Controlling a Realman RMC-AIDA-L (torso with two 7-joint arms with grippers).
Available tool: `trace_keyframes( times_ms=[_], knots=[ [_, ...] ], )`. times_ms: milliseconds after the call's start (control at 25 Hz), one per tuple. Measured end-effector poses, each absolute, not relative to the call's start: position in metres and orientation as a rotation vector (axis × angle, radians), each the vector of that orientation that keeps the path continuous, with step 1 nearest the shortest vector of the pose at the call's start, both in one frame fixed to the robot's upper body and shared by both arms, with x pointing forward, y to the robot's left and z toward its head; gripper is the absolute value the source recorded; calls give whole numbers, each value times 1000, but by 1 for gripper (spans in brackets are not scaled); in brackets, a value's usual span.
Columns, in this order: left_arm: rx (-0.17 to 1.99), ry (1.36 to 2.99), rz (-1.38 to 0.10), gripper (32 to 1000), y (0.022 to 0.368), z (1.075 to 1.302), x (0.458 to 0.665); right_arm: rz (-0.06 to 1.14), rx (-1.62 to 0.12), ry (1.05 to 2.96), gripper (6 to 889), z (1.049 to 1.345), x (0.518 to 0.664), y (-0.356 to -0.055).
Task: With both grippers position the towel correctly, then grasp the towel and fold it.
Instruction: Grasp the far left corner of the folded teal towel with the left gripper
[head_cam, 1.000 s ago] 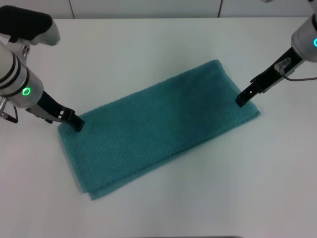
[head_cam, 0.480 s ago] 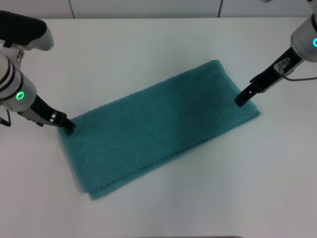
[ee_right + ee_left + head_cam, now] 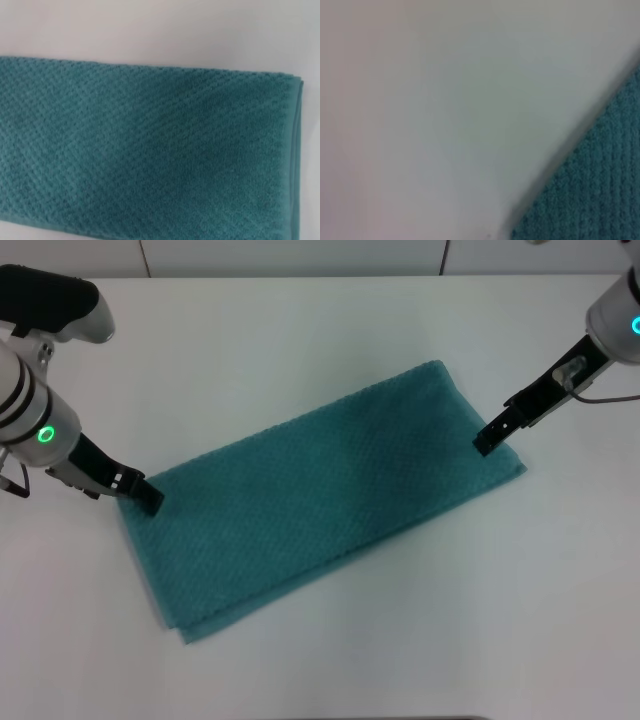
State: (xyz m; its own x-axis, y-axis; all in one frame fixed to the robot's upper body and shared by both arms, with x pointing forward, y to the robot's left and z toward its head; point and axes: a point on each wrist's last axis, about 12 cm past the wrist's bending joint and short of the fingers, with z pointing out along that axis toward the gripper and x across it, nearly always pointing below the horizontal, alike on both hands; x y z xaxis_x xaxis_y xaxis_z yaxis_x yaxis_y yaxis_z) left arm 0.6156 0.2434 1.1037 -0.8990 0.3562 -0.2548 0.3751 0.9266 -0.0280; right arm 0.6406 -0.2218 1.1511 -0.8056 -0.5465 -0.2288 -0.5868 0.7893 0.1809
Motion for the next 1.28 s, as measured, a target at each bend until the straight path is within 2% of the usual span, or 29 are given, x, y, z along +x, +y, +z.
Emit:
trace_keyframes(
  times_ms=[1280],
  knots=[
    [542, 2847, -88, 846, 241, 1090, 620, 365, -901, 2812, 851, 1151, 641, -221]
  ],
)
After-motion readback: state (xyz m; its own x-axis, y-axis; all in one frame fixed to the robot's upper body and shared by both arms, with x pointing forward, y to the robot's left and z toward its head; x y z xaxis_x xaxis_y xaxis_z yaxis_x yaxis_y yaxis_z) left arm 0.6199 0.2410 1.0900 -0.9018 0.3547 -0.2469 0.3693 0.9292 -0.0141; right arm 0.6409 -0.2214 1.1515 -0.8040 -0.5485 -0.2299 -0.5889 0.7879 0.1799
